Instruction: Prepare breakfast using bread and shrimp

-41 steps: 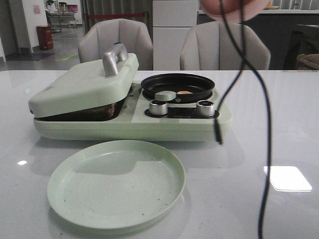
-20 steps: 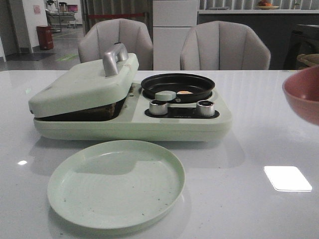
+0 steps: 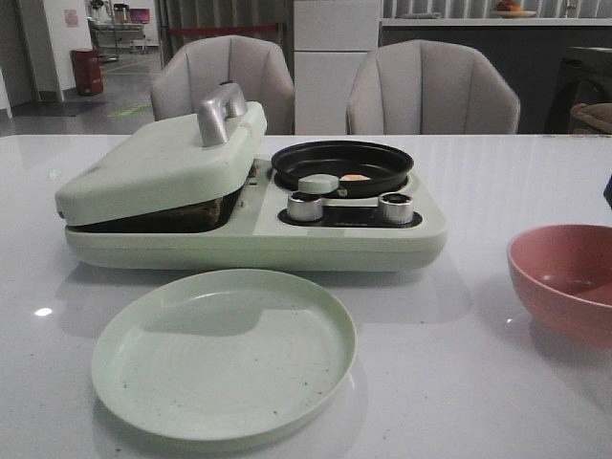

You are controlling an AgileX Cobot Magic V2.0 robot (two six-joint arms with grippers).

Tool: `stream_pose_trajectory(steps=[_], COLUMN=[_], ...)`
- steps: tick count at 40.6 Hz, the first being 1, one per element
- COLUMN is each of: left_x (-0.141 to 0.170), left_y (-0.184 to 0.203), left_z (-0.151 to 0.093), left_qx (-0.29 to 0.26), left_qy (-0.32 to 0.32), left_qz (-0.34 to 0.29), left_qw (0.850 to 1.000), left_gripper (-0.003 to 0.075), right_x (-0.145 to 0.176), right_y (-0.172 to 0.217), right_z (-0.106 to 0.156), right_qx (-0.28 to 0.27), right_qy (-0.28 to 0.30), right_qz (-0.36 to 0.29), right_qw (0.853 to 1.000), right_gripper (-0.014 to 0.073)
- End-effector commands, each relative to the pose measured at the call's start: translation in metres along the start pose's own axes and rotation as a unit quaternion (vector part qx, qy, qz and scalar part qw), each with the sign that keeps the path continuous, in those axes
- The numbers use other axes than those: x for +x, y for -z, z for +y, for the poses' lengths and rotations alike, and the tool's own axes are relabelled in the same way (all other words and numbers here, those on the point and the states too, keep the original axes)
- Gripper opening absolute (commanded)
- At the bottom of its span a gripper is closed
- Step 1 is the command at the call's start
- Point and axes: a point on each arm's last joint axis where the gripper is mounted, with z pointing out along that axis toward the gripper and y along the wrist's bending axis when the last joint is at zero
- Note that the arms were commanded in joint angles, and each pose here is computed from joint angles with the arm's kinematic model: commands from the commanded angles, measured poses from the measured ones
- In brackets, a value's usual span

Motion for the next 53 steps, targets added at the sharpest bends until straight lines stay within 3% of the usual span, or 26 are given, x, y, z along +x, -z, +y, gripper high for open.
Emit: stream_pose_trajectory(steps=[1,10,12,18,23,28,34,41,53], left_x=[-0.013,-0.013,-0.013,-0.013,-0.013,-0.013,-0.013,-0.013,-0.013], left_y=[0.005,0.005,0.005,0.004,0.004,0.004,0.004,0.004,0.004], left_z=[-0.011,-0.011,-0.011,-0.011,-0.011,-0.011,-0.012,-0.012,-0.012], left_qx=[0.051,0.051,0.051,0.051,0.051,0.051,0.051,0.051,0.051], left_qy=[-0.016,-0.016,-0.016,-0.016,-0.016,-0.016,-0.016,-0.016,-0.016], left_qz=[-0.046,-0.045,-0.045,-0.044,-0.044,-0.044,-0.043,-0.043,-0.043], left_qw=[0.998,0.998,0.998,0.998,0.998,0.998,0.998,0.998,0.998], left_gripper=[0.0101,0.0101,0.0101,0.0101,0.0101,0.0101,0.0101,0.0101,0.0101], right_x=[-0.013,-0.02,-0.022,-0.022,-0.013,0.009,0.042,0.081,0.147], right_y=[0.008,0.018,0.024,0.053,0.085,0.125,0.166,0.191,0.194], right_z=[-0.001,-0.001,0.0,0.007,0.029,0.054,0.066,0.051,0.005], right_qx=[-0.006,-0.004,-0.006,-0.018,-0.045,-0.081,-0.119,-0.141,-0.122], right_qy=[0.003,0.012,0.012,0.022,0.062,0.127,0.179,0.199,0.199], right_qz=[-0.049,-0.078,-0.088,-0.131,-0.167,-0.196,-0.21,-0.223,-0.198], right_qw=[0.999,0.997,0.996,0.991,0.983,0.969,0.954,0.944,0.952], right_gripper=[0.006,0.0395,0.0435,0.0442,0.0442,0.0442,0.0442,0.0442,0.0442])
